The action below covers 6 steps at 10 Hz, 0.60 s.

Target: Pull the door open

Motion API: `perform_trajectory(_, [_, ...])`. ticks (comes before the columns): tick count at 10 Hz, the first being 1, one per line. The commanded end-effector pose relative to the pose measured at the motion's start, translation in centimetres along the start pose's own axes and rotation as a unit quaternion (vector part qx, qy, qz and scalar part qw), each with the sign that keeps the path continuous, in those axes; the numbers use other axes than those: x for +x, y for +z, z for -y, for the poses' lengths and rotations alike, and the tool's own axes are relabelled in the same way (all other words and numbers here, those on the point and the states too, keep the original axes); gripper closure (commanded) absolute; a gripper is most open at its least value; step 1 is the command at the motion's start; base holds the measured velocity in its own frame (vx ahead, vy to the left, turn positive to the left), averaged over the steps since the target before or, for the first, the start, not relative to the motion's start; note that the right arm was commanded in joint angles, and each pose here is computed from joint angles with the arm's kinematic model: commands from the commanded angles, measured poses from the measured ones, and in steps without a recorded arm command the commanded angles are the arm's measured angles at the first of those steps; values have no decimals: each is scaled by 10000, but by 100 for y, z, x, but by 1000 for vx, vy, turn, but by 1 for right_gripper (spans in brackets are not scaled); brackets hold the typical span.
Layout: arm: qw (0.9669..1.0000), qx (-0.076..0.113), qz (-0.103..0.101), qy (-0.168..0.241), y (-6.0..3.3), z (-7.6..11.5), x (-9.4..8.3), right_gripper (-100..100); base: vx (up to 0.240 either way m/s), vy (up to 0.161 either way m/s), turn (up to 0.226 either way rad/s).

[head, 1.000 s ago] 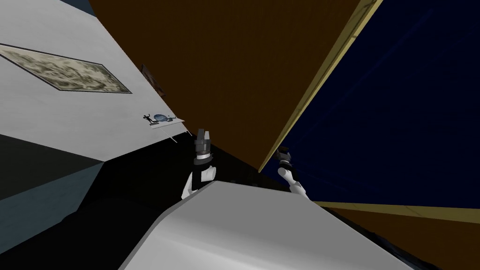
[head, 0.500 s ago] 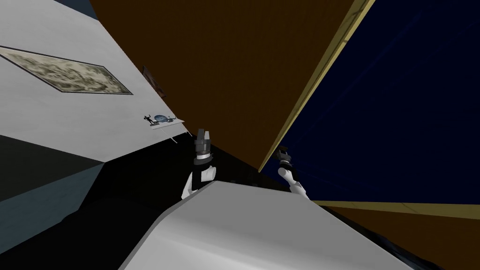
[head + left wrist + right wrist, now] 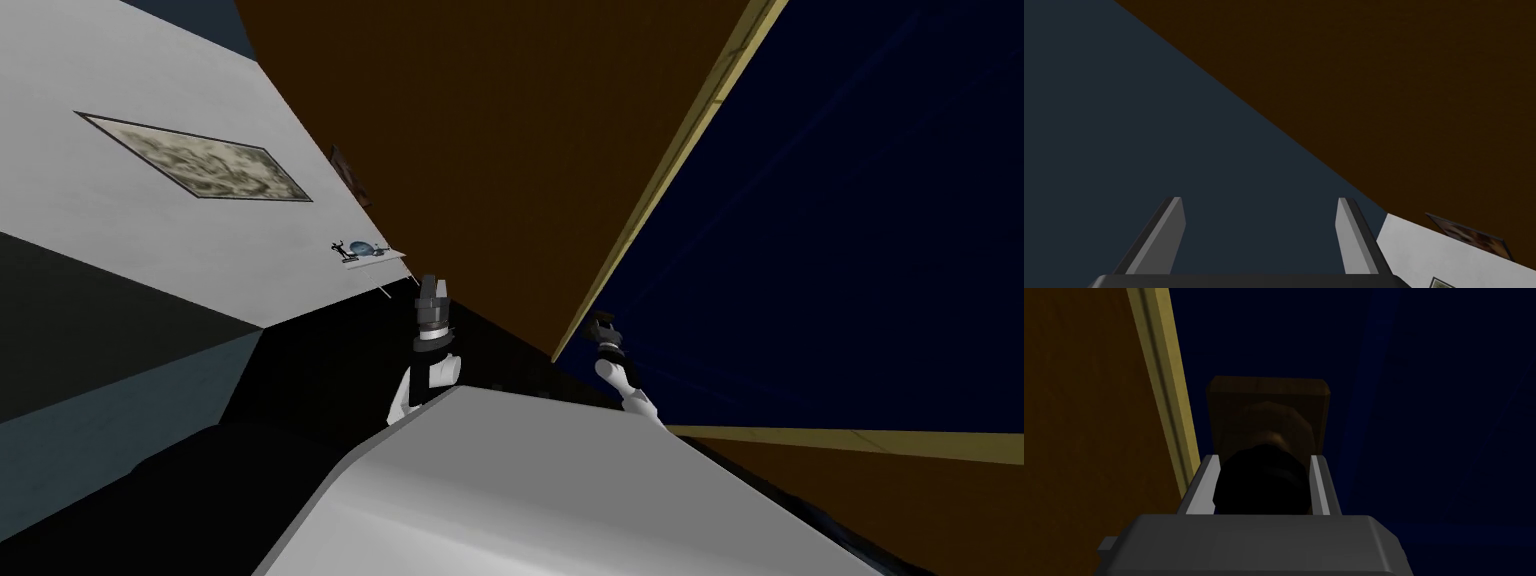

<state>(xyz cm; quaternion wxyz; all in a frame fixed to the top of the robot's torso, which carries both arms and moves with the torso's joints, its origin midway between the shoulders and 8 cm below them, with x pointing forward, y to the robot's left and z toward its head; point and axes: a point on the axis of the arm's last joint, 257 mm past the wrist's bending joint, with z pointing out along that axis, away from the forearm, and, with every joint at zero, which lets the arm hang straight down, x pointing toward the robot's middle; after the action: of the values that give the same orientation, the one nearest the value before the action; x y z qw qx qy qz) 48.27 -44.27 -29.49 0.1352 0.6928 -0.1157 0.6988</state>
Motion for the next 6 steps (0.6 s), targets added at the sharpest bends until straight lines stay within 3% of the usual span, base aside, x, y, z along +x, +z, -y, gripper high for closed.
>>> perform_trajectory(1, [9999, 93, 25, 45, -24, 34, -11, 100, -237, -23, 120])
perform_trajectory(5, [9994, 330, 54, 119, -83, 80, -8, 100, -249, -43, 152])
perform_trajectory(6, [9995, 287, 52, 86, -74, 56, -16, 100, -113, -14, 35])
